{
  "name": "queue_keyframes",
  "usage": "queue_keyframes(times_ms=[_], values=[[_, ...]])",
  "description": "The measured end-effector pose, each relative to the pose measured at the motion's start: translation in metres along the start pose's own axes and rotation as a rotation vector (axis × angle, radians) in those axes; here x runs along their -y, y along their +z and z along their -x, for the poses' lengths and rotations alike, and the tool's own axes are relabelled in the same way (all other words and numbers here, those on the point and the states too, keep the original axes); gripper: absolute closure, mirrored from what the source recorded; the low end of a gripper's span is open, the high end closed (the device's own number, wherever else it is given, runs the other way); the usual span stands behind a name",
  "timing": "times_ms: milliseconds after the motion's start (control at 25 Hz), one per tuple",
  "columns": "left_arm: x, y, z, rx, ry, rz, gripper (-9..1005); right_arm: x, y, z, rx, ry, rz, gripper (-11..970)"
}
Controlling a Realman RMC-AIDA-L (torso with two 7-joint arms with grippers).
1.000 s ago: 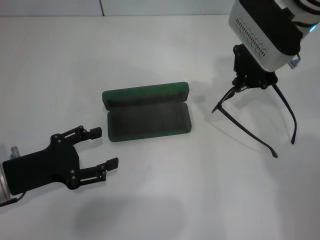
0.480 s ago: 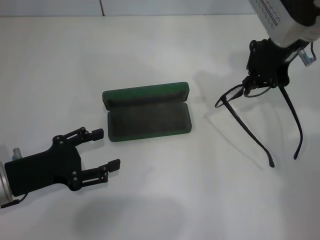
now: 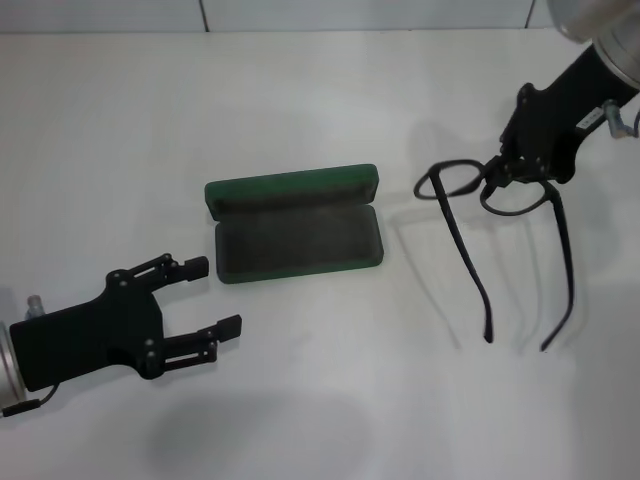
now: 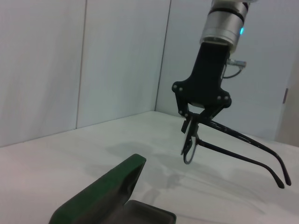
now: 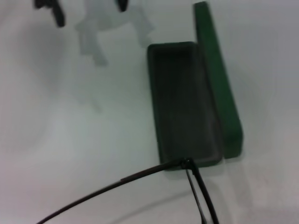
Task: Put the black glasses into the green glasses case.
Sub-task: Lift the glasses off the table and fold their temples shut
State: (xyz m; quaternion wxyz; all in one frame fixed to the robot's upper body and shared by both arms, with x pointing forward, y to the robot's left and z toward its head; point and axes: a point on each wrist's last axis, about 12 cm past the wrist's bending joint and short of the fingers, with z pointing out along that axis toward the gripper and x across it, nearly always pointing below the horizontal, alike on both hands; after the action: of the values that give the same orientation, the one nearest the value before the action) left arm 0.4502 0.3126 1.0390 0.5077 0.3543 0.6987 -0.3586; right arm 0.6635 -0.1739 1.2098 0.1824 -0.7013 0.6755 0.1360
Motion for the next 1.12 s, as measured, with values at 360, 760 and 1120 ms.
queue_keyframes(times_ms=[360, 760, 1120], values=[[-0.003, -0.002, 0.009, 0.089, -0.038, 0.039, 157, -0.001, -0.021, -0.035, 0.271, 0.195, -0.110, 921], [-0.005, -0.007, 0.024, 0.238, -0.058, 0.051, 158, -0.019, -0.010, -0.063, 0.551, 0.271, -0.266, 921], [-0.010, -0.016, 0.029, 0.208, -0.070, 0.014, 159, -0.033, 0.014, -0.057, 0.703, 0.243, -0.278, 921]])
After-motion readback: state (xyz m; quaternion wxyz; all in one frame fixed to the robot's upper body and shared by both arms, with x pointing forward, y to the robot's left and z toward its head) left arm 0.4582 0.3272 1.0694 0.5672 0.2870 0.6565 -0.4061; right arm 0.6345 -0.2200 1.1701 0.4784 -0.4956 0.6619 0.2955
